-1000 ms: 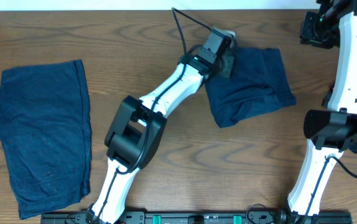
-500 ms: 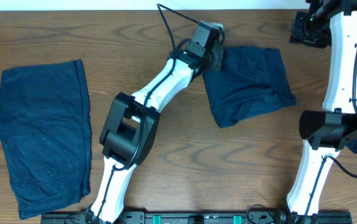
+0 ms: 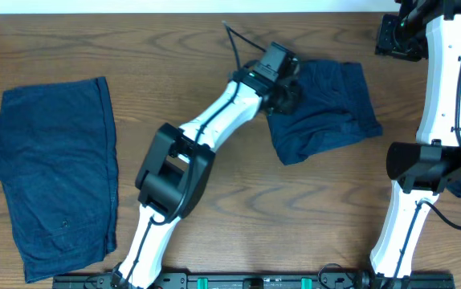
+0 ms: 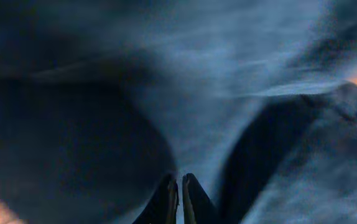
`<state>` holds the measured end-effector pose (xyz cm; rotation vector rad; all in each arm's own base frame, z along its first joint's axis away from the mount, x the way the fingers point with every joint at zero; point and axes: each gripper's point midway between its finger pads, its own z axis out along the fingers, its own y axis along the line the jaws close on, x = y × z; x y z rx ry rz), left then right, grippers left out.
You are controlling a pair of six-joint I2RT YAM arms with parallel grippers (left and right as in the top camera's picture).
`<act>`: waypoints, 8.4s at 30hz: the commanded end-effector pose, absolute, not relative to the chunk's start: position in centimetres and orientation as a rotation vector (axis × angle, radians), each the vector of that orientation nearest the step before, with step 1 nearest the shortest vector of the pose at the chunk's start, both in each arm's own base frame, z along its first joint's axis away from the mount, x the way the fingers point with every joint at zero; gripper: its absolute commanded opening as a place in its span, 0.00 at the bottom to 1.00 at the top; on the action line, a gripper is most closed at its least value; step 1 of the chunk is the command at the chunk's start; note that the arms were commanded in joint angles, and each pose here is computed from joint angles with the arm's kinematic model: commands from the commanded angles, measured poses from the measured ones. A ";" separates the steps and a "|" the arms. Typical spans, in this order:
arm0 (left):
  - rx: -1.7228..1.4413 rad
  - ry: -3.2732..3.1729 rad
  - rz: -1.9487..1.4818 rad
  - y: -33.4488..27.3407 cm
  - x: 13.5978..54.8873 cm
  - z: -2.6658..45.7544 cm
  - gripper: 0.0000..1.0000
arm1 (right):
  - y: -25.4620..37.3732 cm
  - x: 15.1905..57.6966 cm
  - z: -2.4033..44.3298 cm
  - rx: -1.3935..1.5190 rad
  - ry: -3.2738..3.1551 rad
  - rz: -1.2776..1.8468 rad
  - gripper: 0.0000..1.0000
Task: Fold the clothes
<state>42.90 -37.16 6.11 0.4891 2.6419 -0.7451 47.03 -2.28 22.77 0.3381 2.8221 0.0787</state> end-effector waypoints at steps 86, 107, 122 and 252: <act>0.316 2.601 -0.764 -29.8 47.3 13.2 0.98 | 8.1 32.0 -1.3 0.268 3.581 0.182 0.04; 0.331 2.621 -0.706 -32.9 47.3 8.9 0.98 | 8.2 34.1 0.4 0.268 3.524 0.202 0.01; 0.293 2.698 -0.656 -31.3 47.6 5.1 0.98 | 8.2 38.5 6.3 0.219 3.390 0.202 0.16; 0.316 3.024 -0.445 -28.0 41.8 -0.9 0.62 | 10.4 44.7 -1.4 -0.097 3.155 0.994 0.01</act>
